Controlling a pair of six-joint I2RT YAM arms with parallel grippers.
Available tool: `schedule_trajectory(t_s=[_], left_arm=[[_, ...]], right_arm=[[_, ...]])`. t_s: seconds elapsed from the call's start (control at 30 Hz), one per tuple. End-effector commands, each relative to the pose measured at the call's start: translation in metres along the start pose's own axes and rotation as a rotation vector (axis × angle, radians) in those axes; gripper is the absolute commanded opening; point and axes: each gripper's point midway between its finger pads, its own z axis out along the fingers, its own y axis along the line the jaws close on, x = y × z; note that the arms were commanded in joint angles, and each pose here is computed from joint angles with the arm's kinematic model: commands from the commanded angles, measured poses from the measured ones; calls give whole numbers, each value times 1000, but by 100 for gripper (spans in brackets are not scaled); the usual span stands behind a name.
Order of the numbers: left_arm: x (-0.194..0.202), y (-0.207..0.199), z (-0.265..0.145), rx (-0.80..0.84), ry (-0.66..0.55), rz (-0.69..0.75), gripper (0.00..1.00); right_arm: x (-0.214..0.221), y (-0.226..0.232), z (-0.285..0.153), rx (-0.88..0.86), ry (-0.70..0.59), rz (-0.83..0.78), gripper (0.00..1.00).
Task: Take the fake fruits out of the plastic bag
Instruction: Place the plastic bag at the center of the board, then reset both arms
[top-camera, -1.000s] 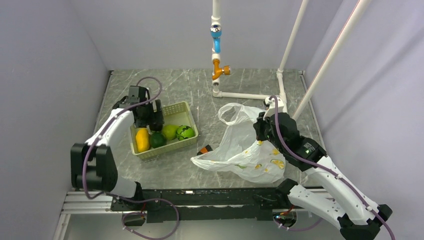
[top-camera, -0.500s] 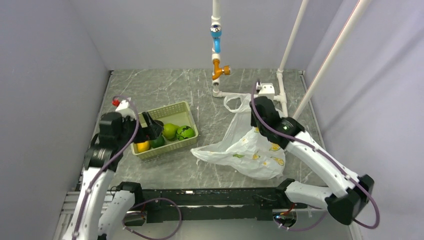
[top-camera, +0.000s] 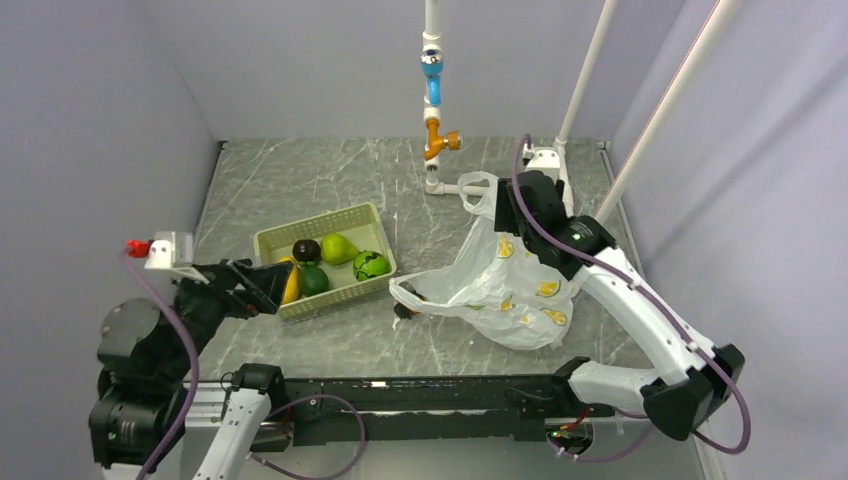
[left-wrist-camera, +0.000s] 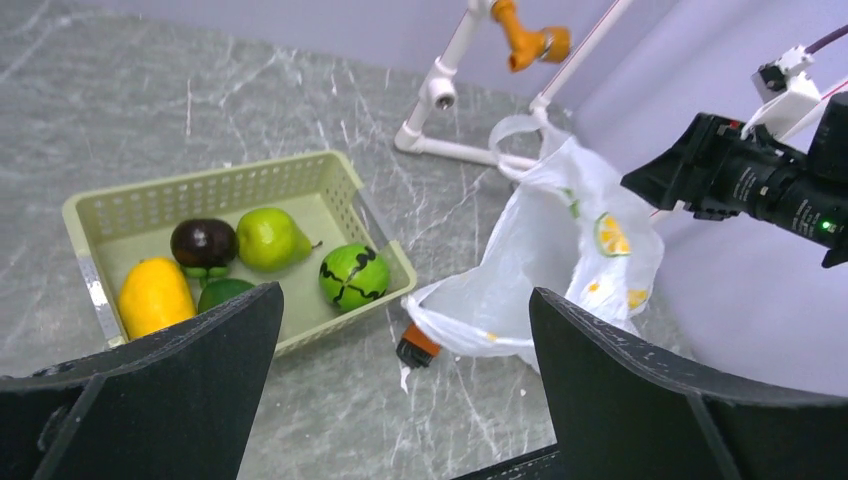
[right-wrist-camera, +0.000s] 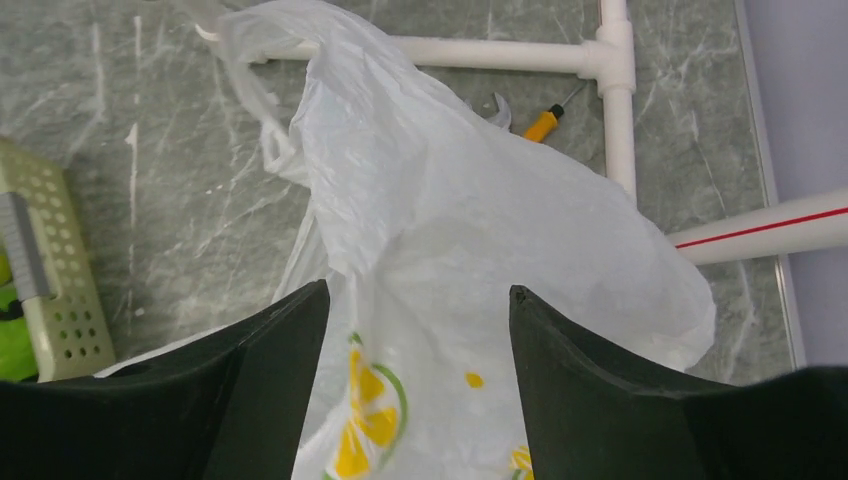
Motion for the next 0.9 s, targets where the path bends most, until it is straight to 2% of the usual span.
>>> schedule_trajectory(t_s=[0.0,0.13,0.27,0.43,0.57,0.7,0.87], left_arm=[[-26,-18,-24,28,-66,8,99],[-56,-36,-51,61,-176,45,99],[-88,-51,-86,73,-307,94,99],[-121,-67,-135,92,-510,151,99],[-134,-71,-172,102,-678,167,99],[-142,-71,-200,100,-798,172,99],[-146,-67,-212,69,-844,176,99]], right_arm=[[-39,-8,-52,-115,-101,41,72],[-67,-23,-101,-197,-205,64,86],[-97,-32,-160,-351,-355,63,99],[-130,-56,-240,-494,-606,104,100],[-140,-98,-289,-474,-776,180,100],[-139,-134,-309,-393,-856,248,100],[-132,-166,-306,-253,-849,351,100]])
